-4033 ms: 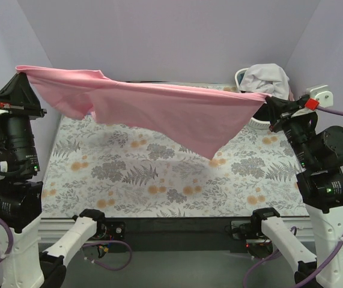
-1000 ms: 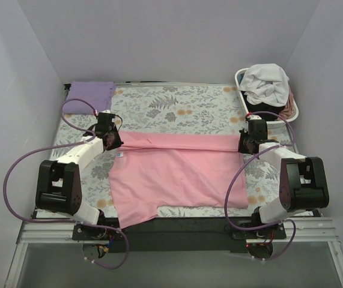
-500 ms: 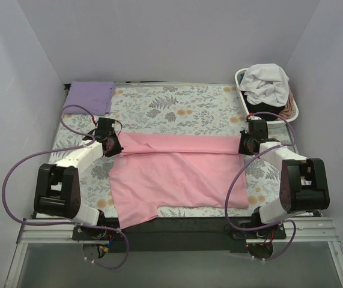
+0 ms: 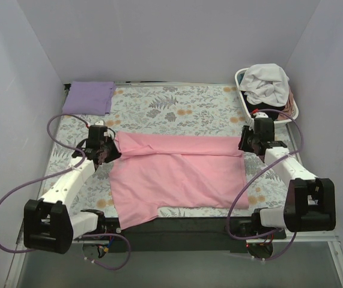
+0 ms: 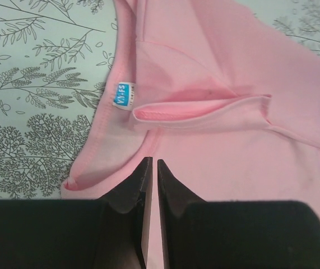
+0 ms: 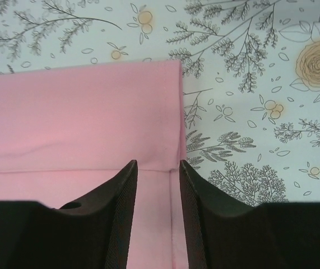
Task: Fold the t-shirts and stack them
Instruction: Fold the tshirt
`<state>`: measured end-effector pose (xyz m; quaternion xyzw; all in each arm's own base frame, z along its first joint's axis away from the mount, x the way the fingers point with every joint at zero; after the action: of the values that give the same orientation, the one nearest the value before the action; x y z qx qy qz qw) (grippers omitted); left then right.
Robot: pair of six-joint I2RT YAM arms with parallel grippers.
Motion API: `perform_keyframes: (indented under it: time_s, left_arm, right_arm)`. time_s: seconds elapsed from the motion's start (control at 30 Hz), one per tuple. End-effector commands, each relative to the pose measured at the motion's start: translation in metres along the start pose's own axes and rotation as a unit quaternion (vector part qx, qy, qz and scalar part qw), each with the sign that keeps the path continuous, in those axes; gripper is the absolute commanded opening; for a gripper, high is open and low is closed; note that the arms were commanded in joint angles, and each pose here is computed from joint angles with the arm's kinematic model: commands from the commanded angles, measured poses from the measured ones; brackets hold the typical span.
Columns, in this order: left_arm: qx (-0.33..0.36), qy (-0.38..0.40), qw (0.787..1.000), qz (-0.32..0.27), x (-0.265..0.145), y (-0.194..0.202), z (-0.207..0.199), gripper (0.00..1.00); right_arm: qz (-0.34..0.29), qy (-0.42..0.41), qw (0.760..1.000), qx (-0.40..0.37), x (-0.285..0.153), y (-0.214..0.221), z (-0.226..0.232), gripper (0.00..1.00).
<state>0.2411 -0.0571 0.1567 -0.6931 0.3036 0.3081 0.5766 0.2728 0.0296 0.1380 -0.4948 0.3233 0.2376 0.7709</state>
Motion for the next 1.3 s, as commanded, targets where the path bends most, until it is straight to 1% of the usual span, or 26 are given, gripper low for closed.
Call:
perform_keyframes:
  time_s: [0.0,0.03,0.1,0.13,0.17,0.2,0.23,0.27,0.3,0.33,0.37,0.4,0.43,0.47,0.5,0.57,0.63,0.77,0.83,0.9,0.93,0.97,1.03,1.13,1.27]
  left_arm:
    - [-0.013,0.039,0.999,0.000,-0.017,0.011,-0.004,0.07]
    - [-0.016,0.042,0.999,0.003,-0.019,0.013,-0.004,0.07]
    - [-0.035,0.046,0.998,-0.010,-0.025,0.017,-0.004,0.16]
    - [-0.038,0.047,0.998,-0.022,-0.026,0.015,-0.004,0.24]
    - [-0.039,0.047,0.998,-0.033,-0.027,0.013,-0.004,0.34]
    - [-0.036,0.050,0.997,-0.050,-0.026,0.006,-0.006,0.52]
    - [-0.029,0.053,0.997,-0.055,-0.025,0.001,-0.007,0.59]
    - [-0.022,0.059,0.996,-0.058,-0.024,-0.006,-0.009,0.65]
    - [-0.004,0.072,0.996,-0.051,-0.017,-0.017,-0.015,0.73]
    - [0.007,0.086,0.995,-0.058,-0.016,-0.027,-0.019,0.77]
    - [0.015,0.094,0.994,-0.055,-0.010,-0.033,-0.021,0.79]
    - [0.029,0.098,0.994,-0.039,0.003,-0.035,-0.023,0.81]
    - [0.036,0.118,0.992,-0.040,0.005,-0.047,-0.030,0.83]
    - [0.040,0.123,0.991,-0.032,0.011,-0.050,-0.033,0.84]
    - [0.045,0.130,0.990,-0.008,0.024,-0.048,-0.037,0.84]
    - [0.058,0.151,0.987,0.002,0.031,-0.051,-0.047,0.85]
    - [0.079,0.156,0.984,0.028,0.047,-0.043,-0.056,0.86]
    - [0.087,0.163,0.980,0.072,0.063,-0.032,-0.064,0.86]
    - [0.093,0.170,0.977,0.087,0.064,-0.025,-0.068,0.86]
    - [0.108,0.178,0.972,0.109,0.054,-0.016,-0.076,0.86]
    - [0.113,0.182,0.970,0.114,0.049,-0.012,-0.078,0.86]
    - [0.115,0.189,0.969,0.106,0.037,-0.011,-0.081,0.86]
    - [0.119,0.195,0.966,0.119,0.025,0.006,-0.081,0.84]
    - [0.105,0.208,0.965,0.125,0.004,0.025,-0.075,0.81]
    - [0.079,0.216,0.963,0.139,-0.006,0.044,-0.069,0.80]
  right_arm:
    - [-0.034,-0.053,0.998,-0.018,-0.012,-0.018,0.014,0.43]
    - [-0.025,-0.088,0.995,-0.026,-0.015,-0.016,0.021,0.43]
    - [-0.035,-0.129,0.990,-0.040,-0.018,-0.017,0.029,0.44]
    - [-0.035,-0.145,0.988,-0.044,-0.019,-0.017,0.033,0.45]
    - [-0.036,-0.169,0.984,-0.048,-0.019,-0.017,0.038,0.48]
    - [-0.032,-0.181,0.982,-0.047,-0.019,-0.014,0.040,0.50]
    - [-0.027,-0.191,0.980,-0.048,-0.019,-0.012,0.044,0.51]
    - [-0.014,-0.205,0.977,-0.049,-0.018,-0.008,0.046,0.55]
    - [-0.021,-0.220,0.974,-0.054,-0.018,-0.010,0.050,0.57]
    - [-0.014,-0.225,0.973,-0.055,-0.017,-0.007,0.052,0.59]
    - [-0.007,-0.234,0.970,-0.058,-0.016,-0.004,0.054,0.62]
    - [-0.005,-0.239,0.969,-0.060,-0.017,-0.003,0.056,0.64]
    - [0.001,-0.243,0.968,-0.061,-0.016,0.000,0.057,0.65]
    - [0.005,-0.246,0.967,-0.062,-0.016,0.002,0.058,0.66]
    - [0.005,-0.248,0.967,-0.064,-0.016,0.003,0.059,0.67]
    - [0.009,-0.251,0.965,-0.068,-0.017,0.006,0.059,0.67]
    - [0.009,-0.253,0.965,-0.070,-0.017,0.008,0.059,0.68]
    - [0.012,-0.255,0.964,-0.075,-0.017,0.011,0.058,0.68]
    - [0.013,-0.254,0.964,-0.076,-0.016,0.014,0.057,0.68]
    - [0.013,-0.254,0.964,-0.079,-0.016,0.015,0.057,0.68]
    - [0.010,-0.253,0.964,-0.078,-0.016,0.014,0.057,0.68]
    - [0.008,-0.252,0.965,-0.078,-0.017,0.013,0.057,0.68]
    - [0.003,-0.251,0.965,-0.081,-0.018,0.012,0.057,0.68]
    - [-0.005,-0.244,0.966,-0.080,-0.018,0.010,0.056,0.68]
    - [-0.011,-0.221,0.973,-0.072,-0.014,0.006,0.054,0.66]
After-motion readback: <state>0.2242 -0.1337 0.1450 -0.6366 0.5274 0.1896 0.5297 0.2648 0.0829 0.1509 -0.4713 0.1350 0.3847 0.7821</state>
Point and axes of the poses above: each gripper's point midway between its finger pads, its own x axis out along the fingers, its own z axis along the line the jaws close on, y = z × x, the point moved 9 cm from there along -x, back along the fingers, and after that the axes turned 15 degrees about x, right-handed, at the moved point
